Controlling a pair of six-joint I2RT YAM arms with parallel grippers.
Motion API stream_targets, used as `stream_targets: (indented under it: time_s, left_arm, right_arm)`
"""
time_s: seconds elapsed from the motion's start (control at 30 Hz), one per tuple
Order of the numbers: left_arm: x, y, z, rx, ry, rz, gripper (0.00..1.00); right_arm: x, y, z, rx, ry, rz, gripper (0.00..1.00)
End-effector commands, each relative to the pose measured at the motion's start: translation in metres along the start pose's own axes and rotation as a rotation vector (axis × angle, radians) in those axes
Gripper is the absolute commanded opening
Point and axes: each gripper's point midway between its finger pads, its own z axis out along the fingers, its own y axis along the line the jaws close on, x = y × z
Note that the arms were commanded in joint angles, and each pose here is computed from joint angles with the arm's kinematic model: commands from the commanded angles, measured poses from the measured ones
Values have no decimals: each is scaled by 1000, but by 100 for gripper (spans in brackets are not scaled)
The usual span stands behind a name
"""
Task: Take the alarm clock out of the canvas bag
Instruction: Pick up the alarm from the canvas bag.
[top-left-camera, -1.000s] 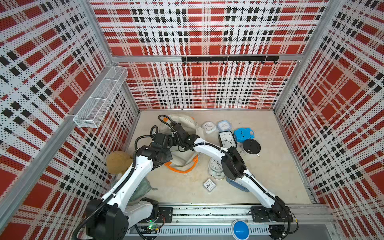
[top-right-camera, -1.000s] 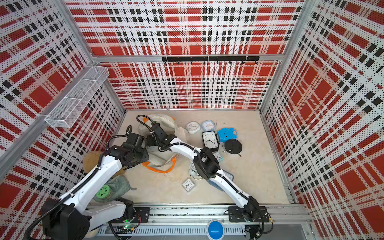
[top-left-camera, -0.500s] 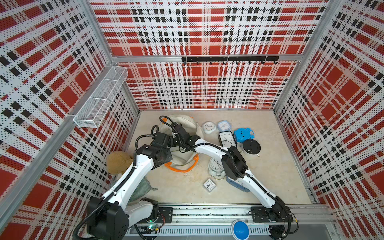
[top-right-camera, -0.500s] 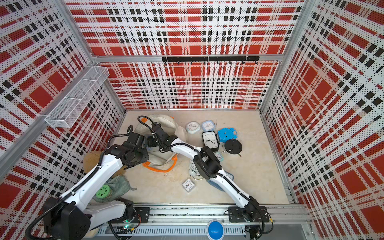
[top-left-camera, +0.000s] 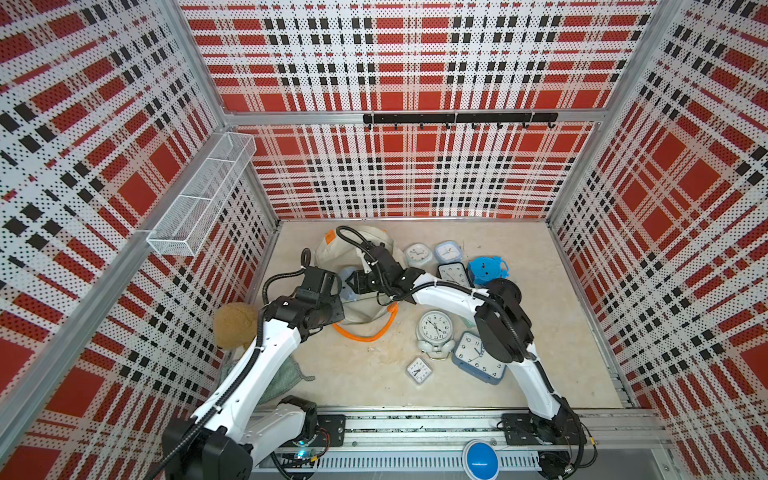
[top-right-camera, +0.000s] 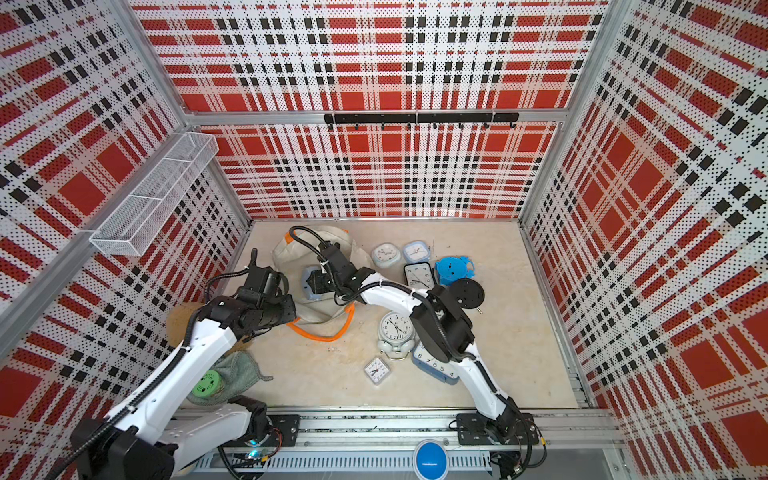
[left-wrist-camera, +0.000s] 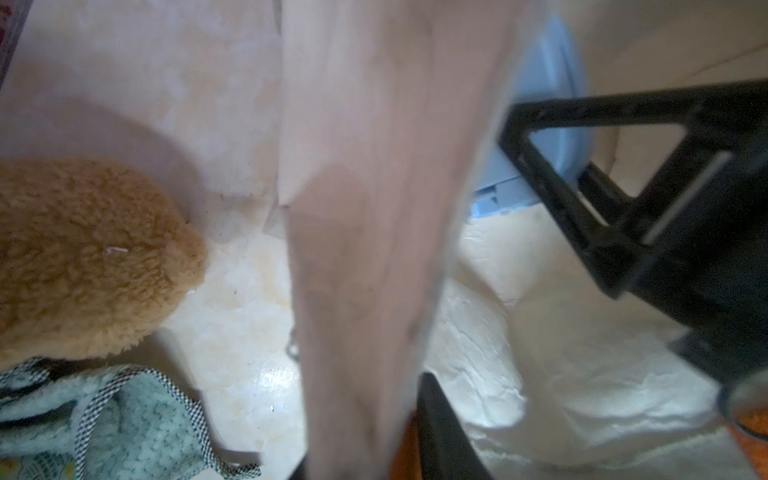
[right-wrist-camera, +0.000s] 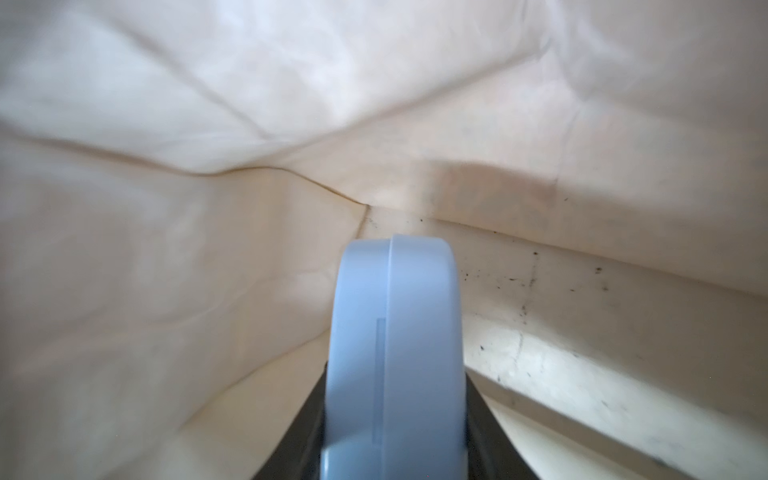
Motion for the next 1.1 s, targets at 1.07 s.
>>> stream_targets:
  time_s: [1.07]
  left_arm:
    - [-70,13,-48,44,-283,-85,36]
  right_arm:
    - [-36,-112,-266,526,-136,-205,30]
